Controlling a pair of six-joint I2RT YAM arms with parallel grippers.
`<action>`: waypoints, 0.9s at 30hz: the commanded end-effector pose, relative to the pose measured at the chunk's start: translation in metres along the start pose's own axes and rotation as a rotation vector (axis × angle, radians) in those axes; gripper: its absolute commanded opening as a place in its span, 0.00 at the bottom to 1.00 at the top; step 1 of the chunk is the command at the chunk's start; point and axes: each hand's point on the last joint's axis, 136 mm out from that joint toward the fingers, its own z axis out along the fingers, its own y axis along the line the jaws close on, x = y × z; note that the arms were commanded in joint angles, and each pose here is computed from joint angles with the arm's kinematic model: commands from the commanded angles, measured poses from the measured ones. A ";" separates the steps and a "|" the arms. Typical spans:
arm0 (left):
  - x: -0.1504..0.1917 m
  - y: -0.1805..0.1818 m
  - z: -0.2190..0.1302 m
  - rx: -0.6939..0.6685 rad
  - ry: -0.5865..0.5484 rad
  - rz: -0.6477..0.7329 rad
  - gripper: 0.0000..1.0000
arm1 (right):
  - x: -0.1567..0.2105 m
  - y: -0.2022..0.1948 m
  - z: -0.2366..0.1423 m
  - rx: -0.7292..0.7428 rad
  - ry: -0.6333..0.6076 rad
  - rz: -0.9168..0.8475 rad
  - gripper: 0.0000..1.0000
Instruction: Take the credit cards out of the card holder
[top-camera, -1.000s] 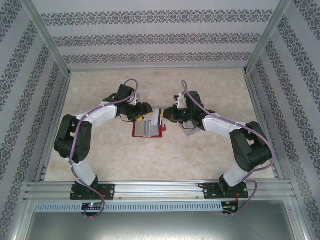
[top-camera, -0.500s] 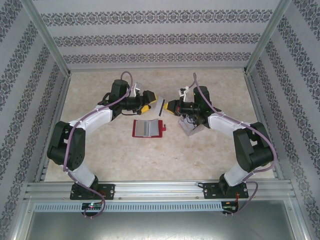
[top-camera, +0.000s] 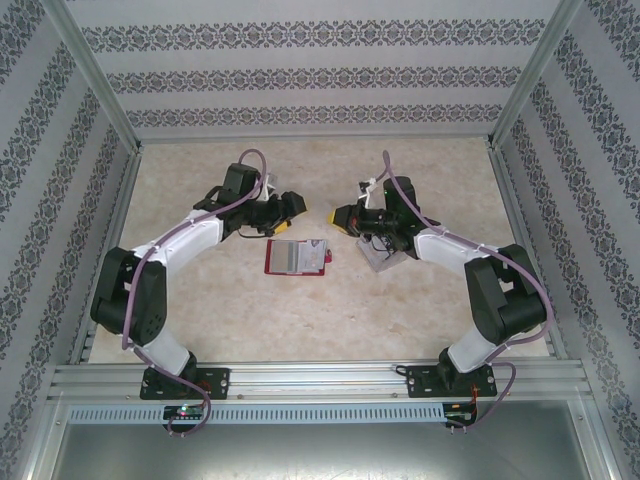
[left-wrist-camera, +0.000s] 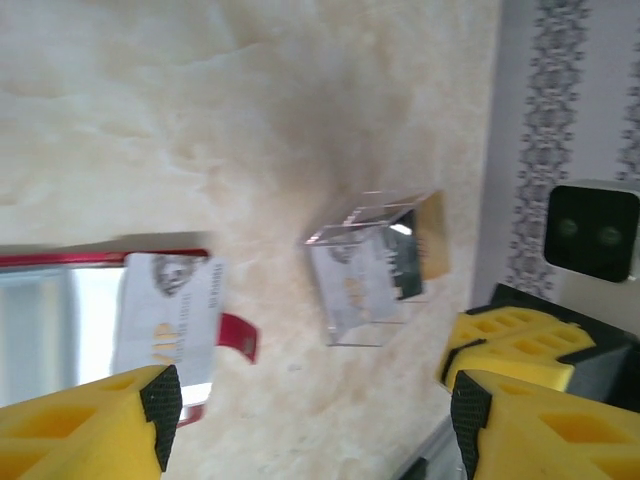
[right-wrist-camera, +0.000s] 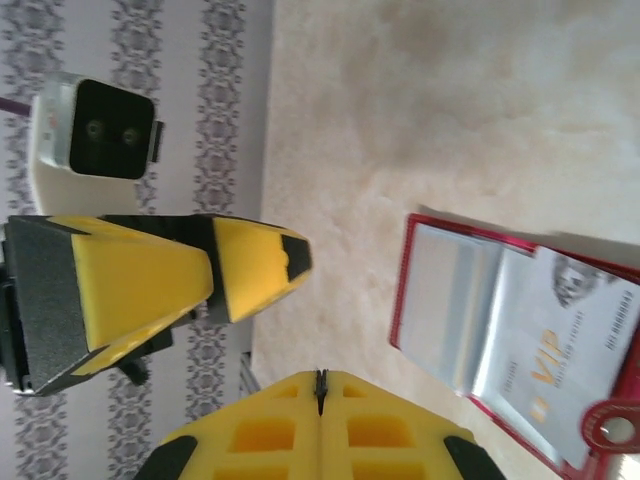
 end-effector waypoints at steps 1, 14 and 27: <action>0.010 0.029 0.004 -0.141 0.035 0.009 0.72 | 0.008 -0.035 0.007 0.179 0.022 -0.013 0.13; 0.033 0.048 0.043 -0.220 0.126 -0.030 0.43 | 0.057 -0.054 0.042 0.456 0.130 -0.081 0.28; 0.046 0.062 0.075 -0.274 0.181 -0.030 0.23 | 0.066 -0.092 0.044 0.571 0.076 0.031 0.27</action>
